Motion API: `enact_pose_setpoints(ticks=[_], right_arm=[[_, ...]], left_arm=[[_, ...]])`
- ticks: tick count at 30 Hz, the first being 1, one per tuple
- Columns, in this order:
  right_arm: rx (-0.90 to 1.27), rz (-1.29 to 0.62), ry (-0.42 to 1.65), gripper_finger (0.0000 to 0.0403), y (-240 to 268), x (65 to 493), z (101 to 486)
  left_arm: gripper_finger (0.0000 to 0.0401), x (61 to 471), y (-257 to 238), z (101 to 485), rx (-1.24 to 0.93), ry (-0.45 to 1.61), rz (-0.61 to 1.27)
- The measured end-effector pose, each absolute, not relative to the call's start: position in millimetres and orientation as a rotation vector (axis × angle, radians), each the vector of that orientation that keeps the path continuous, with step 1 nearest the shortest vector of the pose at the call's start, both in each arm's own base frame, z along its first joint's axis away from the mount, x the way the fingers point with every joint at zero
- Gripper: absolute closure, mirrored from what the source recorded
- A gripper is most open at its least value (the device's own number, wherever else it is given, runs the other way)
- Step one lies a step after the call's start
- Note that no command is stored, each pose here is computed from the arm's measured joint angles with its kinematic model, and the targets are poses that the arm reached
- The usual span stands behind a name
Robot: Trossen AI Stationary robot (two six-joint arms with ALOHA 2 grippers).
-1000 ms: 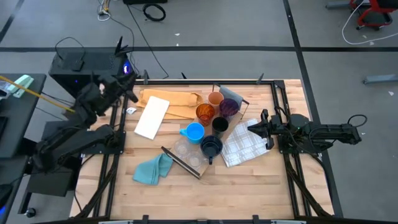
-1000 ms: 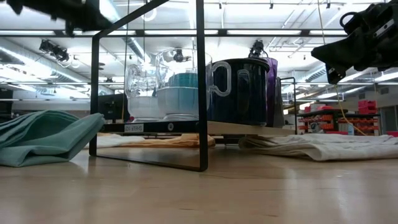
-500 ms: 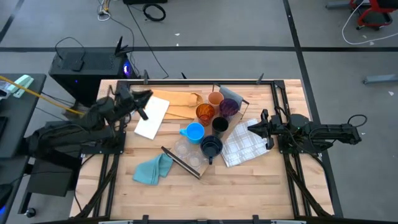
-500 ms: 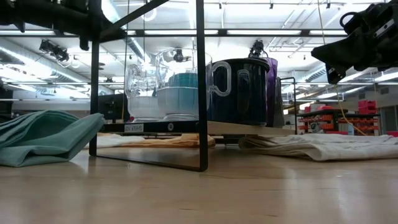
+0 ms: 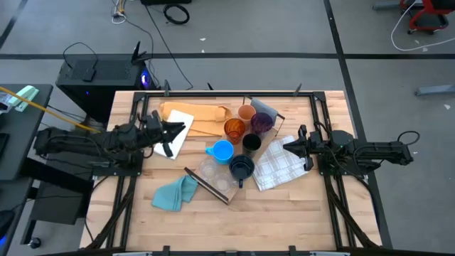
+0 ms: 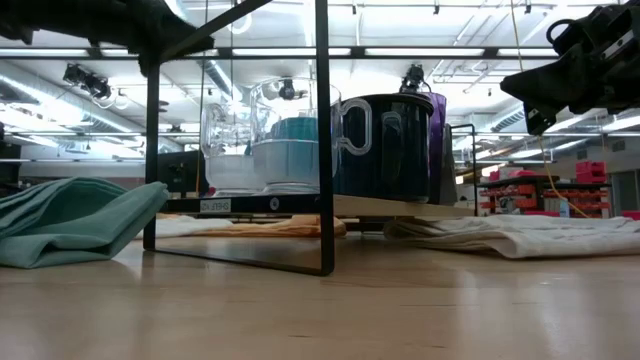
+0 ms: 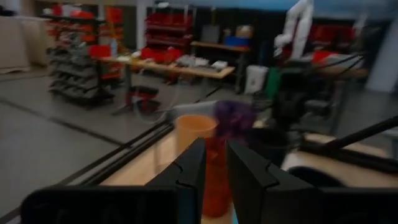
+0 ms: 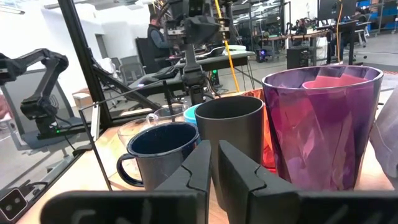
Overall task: Stack small to large cups/mugs on shelf
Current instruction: Return to Home Position
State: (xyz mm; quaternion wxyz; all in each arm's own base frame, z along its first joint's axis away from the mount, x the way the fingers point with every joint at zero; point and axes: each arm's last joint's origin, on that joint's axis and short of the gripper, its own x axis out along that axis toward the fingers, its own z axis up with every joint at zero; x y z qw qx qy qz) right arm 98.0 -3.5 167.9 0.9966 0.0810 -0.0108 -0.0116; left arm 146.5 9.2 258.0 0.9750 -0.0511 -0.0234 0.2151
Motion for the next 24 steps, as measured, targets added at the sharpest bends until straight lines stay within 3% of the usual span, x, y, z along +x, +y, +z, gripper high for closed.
enact_pose_setpoints(ticks=[10,18,24], right_arm=[[0.162,-0.024,-0.022,0.0366,-3.6,97.9,167.9],[0.162,-0.023,-0.022,0.0366,-3.5,97.9,167.9],[0.162,-0.023,-0.022,0.0366,-3.5,97.9,167.9]], left_arm=[[0.0350,124.9,0.9,275.7,-0.093,-0.185,0.353],[0.0361,95.1,3.1,272.8,-0.098,-0.164,0.333],[0.0361,80.4,2.8,256.3,-0.133,-0.264,0.262]])
